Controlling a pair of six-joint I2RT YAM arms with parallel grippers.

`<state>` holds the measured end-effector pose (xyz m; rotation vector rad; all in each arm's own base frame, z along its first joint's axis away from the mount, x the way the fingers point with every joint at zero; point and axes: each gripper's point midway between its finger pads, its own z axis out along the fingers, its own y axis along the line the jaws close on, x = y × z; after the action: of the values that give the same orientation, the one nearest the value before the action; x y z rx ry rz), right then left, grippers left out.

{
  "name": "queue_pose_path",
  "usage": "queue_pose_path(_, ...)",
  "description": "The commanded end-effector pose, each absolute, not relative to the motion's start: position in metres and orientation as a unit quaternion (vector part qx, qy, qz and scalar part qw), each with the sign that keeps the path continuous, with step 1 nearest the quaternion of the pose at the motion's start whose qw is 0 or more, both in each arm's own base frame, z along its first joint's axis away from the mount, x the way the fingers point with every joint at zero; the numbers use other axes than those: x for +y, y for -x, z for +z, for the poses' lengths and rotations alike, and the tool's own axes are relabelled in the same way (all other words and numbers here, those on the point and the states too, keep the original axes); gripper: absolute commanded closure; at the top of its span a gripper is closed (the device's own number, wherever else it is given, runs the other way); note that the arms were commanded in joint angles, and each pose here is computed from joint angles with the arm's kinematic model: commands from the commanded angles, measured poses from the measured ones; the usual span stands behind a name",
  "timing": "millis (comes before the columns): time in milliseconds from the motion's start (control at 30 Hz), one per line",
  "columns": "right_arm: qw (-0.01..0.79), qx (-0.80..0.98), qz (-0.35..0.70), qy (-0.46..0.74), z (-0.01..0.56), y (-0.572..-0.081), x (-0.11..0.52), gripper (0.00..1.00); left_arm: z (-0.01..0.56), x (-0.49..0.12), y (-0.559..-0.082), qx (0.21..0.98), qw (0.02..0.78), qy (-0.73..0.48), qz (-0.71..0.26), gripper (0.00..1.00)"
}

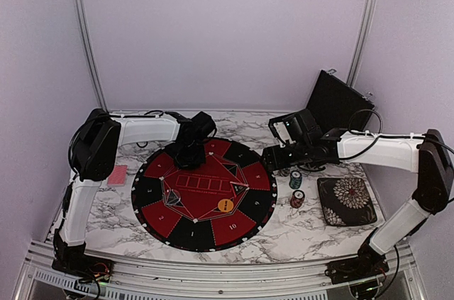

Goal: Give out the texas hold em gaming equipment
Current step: Move the pile of poker chips to the small blind area.

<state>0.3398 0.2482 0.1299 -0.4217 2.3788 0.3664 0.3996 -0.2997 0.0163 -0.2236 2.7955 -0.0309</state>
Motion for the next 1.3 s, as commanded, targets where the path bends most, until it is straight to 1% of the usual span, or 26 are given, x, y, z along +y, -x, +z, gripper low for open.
queue_pose_path(0, 0.364, 0.907, 0.146, 0.15, 0.148, -0.347, 0.245, 0.24, -0.038, -0.336, -0.353, 0.991, 0.068, 0.093, -0.063, 0.86)
queue_pose_path(233, 0.364, 0.908, 0.145, 0.147, 0.148, -0.346, 0.243, 0.24, -0.038, -0.347, -0.353, 0.989, 0.071, 0.105, -0.075, 0.86)
queue_pose_path(467, 0.363, 0.908, 0.146, 0.148, 0.147, -0.346, 0.244, 0.24, -0.037, -0.357, -0.348, 0.99, 0.073, 0.093, -0.078, 0.86)
queue_pose_path(900, 0.365, 0.907, 0.145, 0.148, 0.147, -0.344, 0.242, 0.24, -0.035, -0.38, -0.354, 0.99, 0.084, 0.072, -0.09, 0.85)
queue_pose_path(1100, 0.365, 0.908, 0.142, 0.147, 0.147, -0.344, 0.24, 0.24, -0.044, -0.377, -0.358, 0.99, 0.081, 0.078, -0.079, 0.86)
queue_pose_path(1267, 0.364, 0.909, 0.142, 0.147, 0.146, -0.344, 0.24, 0.24, -0.05, -0.36, -0.361, 0.991, 0.081, 0.092, -0.062, 0.86)
